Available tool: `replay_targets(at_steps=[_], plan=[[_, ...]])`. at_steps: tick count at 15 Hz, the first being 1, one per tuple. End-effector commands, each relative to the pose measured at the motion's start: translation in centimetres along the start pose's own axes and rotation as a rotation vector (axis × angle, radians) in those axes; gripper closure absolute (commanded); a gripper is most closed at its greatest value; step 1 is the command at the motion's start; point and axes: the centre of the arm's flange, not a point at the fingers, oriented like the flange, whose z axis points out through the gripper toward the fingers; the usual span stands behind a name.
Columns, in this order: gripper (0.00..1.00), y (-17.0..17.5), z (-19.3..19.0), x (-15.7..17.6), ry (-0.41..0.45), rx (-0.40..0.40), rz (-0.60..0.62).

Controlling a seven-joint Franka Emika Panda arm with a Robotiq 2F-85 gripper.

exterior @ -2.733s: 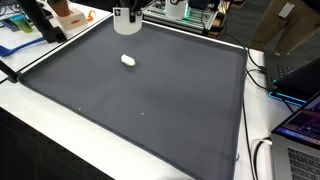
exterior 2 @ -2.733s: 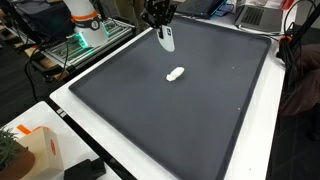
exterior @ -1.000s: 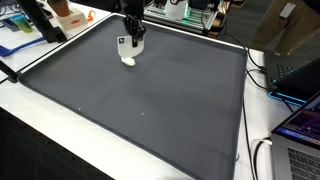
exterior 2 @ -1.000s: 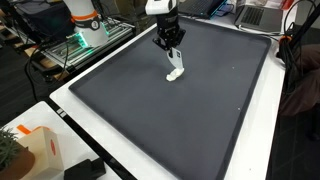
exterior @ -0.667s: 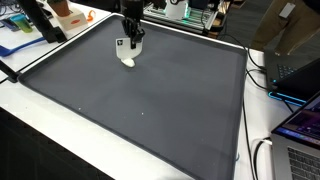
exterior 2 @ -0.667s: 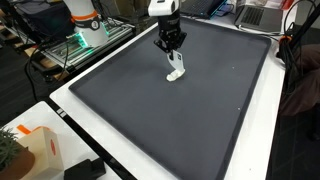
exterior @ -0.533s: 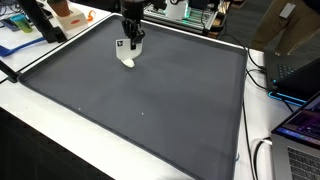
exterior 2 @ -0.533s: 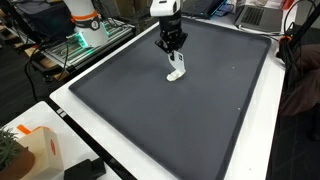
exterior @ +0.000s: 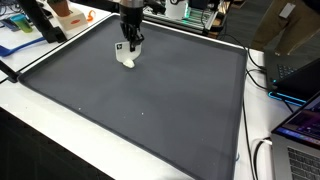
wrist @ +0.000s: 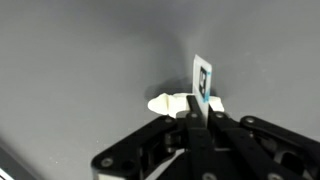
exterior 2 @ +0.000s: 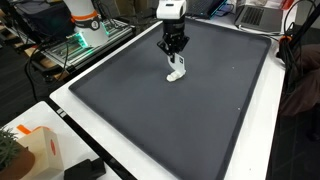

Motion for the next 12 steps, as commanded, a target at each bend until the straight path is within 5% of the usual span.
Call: replay_targets(at_steps=[1,12], plan=[[0.99,-0.2,3.6,0.5,-0.069,-0.071,0.003],[0.99,-1.0,6.7,2.2,-0.244,-0.198,0.014]])
